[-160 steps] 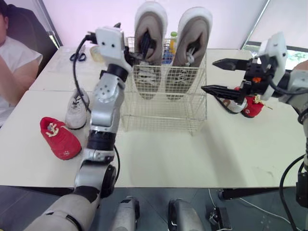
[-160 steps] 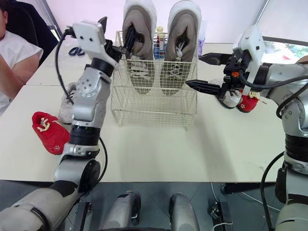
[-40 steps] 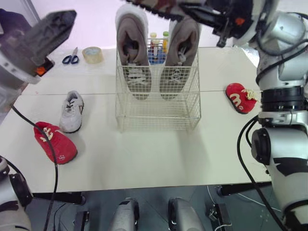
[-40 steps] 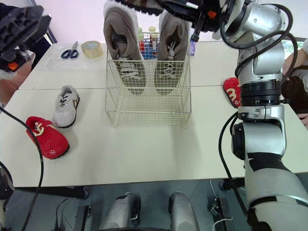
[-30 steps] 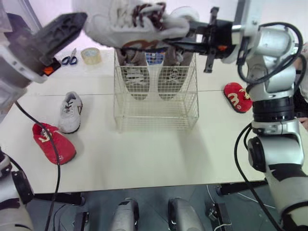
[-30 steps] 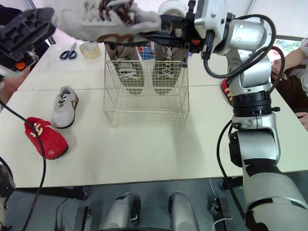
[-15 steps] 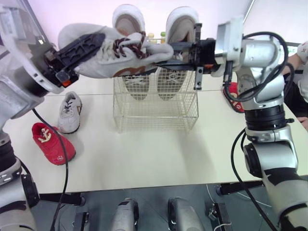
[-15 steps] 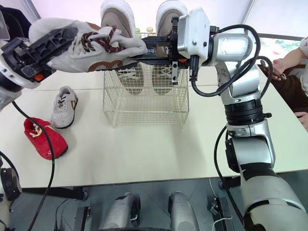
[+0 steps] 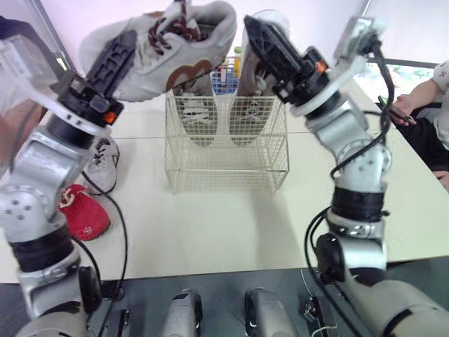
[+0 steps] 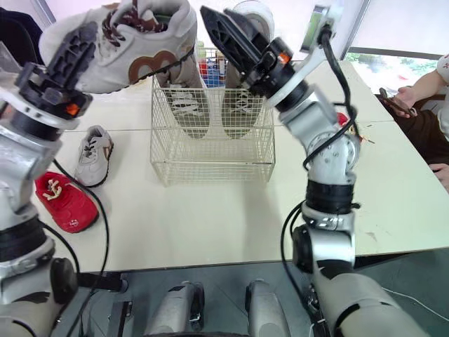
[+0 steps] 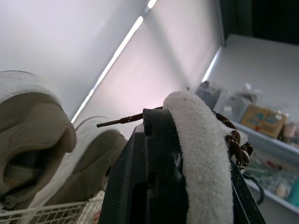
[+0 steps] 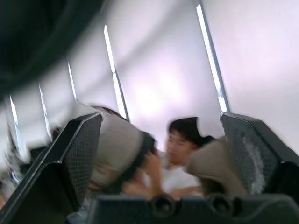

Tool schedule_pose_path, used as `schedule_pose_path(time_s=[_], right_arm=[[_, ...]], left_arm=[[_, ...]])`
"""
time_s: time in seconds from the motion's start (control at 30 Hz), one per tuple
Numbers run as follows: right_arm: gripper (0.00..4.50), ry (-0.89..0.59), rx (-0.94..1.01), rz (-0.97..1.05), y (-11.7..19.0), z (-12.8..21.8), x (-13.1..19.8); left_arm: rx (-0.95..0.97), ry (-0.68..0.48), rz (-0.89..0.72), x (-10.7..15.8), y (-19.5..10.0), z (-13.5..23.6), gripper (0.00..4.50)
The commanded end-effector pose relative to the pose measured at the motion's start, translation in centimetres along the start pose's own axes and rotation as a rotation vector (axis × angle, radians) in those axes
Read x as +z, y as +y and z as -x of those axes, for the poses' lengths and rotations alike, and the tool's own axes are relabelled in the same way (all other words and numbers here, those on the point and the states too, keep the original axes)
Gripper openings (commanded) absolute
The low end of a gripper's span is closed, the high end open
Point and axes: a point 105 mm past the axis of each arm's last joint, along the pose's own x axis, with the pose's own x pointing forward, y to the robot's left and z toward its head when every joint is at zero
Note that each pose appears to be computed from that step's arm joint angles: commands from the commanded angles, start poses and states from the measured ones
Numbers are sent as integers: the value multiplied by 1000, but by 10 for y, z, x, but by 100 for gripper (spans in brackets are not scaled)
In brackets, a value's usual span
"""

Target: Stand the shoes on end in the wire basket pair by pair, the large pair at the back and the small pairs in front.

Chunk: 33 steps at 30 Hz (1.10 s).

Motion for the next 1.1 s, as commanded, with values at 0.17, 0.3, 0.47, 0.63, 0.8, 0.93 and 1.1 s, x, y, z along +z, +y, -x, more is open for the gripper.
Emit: schedule_pose_path(time_s=[0.17,0.3,0.47,0.63,0.8,0.93,1.1], right_arm=[[448,-59,-34,-158,20,-12,-15],[448,-66,-3,-160,26,-19,-15],[448,-87,1,-155,21,-27,-14],[366,-83,36,-136,26,-30,-14],[125,-83,54,-125,29,-31,-13],[63,-50,90,-16,29,-29,-4],[63,74,144,250,14,-16,20]], left_arm=[[-65,-141,-26,-2,-7,-22,35],[-75,-116,12,-17,-6,-26,35],[-79,-81,54,-36,-9,-26,35],[-63,-81,53,-38,-7,-24,35],[-39,-57,34,-41,-3,-22,35],[2,28,-25,-54,3,-16,137],[60,266,-270,-81,6,2,318]])
